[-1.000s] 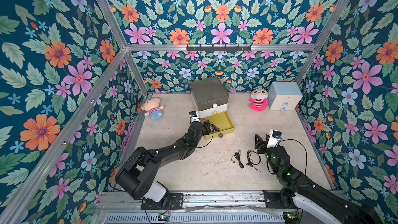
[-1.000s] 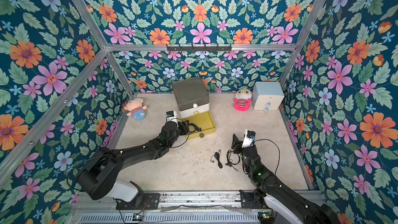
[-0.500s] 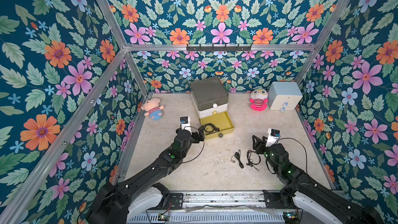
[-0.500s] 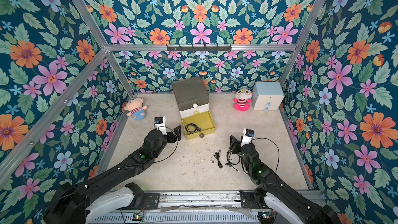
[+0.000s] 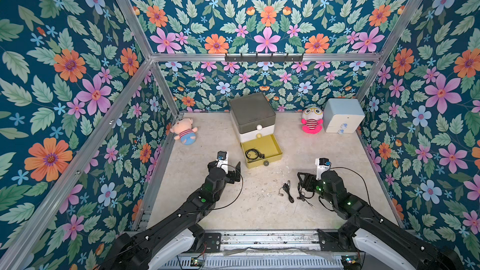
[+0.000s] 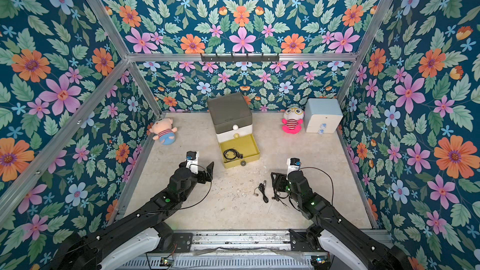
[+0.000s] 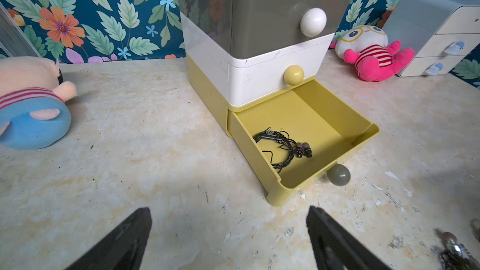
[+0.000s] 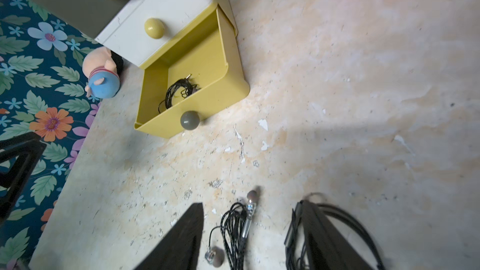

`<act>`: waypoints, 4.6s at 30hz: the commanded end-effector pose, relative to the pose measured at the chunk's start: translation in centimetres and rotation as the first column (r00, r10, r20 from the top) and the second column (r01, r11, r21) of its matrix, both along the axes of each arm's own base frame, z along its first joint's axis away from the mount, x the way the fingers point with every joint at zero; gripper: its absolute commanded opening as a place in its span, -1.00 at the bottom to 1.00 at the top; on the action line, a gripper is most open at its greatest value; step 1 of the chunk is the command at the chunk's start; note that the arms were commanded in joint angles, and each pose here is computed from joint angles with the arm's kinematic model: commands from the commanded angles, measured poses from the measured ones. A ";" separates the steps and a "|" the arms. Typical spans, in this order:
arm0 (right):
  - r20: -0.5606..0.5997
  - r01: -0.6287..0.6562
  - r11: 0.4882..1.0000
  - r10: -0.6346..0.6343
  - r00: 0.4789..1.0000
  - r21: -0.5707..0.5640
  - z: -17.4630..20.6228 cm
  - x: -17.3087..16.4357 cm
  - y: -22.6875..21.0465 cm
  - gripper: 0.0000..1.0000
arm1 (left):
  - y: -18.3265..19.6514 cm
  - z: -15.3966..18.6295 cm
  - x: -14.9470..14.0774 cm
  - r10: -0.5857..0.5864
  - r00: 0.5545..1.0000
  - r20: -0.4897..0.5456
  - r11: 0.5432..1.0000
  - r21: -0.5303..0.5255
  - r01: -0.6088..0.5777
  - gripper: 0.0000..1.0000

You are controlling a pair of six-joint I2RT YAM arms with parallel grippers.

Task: Place the wired earphones into the drawer by color
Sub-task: Pick up the wired earphones from the center of the board, then place the wired earphones in the drawer.

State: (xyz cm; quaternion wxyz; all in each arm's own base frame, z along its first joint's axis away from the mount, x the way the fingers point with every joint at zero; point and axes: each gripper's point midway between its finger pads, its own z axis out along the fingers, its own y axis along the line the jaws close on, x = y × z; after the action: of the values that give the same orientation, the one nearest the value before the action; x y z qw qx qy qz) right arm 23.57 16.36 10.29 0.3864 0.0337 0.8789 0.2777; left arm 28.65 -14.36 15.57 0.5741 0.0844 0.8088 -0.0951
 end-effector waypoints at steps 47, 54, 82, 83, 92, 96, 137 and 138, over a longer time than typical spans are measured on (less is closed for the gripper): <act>-0.294 -0.243 0.970 0.233 0.927 0.003 -6.9 -4.3 5.9 -0.38 | 0.3 0.2 0.2 0.021 1.000 0.008 1.000 0.008 -0.021 0.98; -0.309 -0.251 0.968 0.234 0.922 -0.013 -7.3 -4.3 6.0 -0.49 | 0.3 0.3 0.2 0.020 1.000 0.010 1.000 0.006 -0.020 0.99; -0.180 -0.201 0.979 0.190 0.965 -0.040 -3.4 -2.9 4.9 -0.89 | 0.5 0.5 0.1 0.026 1.000 0.016 1.000 0.004 -0.027 0.98; -0.166 -0.195 0.980 0.186 0.968 -0.041 -3.0 -2.8 4.8 -0.89 | 0.5 0.5 0.1 0.026 1.000 0.016 1.000 0.004 -0.026 0.99; -0.059 -0.165 0.986 0.163 0.985 -0.037 0.5 -1.6 4.7 -0.91 | 0.5 0.5 0.1 0.025 1.000 0.017 1.000 0.000 -0.025 0.98; -0.016 -0.169 0.985 0.168 0.986 -0.035 2.0 -0.7 5.3 -0.92 | 0.5 0.5 0.1 0.024 1.000 0.018 1.000 0.000 -0.024 0.98; 0.078 -0.249 0.967 0.252 0.964 -0.053 3.2 13.3 19.2 -0.96 | 0.9 1.5 -0.5 0.017 0.998 0.068 1.000 -0.013 -0.016 0.98; 0.077 -0.251 0.967 0.254 0.964 -0.052 3.0 13.5 19.4 -0.96 | 0.9 1.5 -0.5 0.016 0.998 0.068 1.000 -0.014 -0.016 0.98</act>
State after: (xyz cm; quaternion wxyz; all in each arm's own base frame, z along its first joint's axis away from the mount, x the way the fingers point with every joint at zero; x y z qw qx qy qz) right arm 36.49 34.92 12.65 0.3744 -0.0957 0.8744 0.2934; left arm 28.07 -13.62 16.68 0.5945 0.0789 0.7944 -0.0964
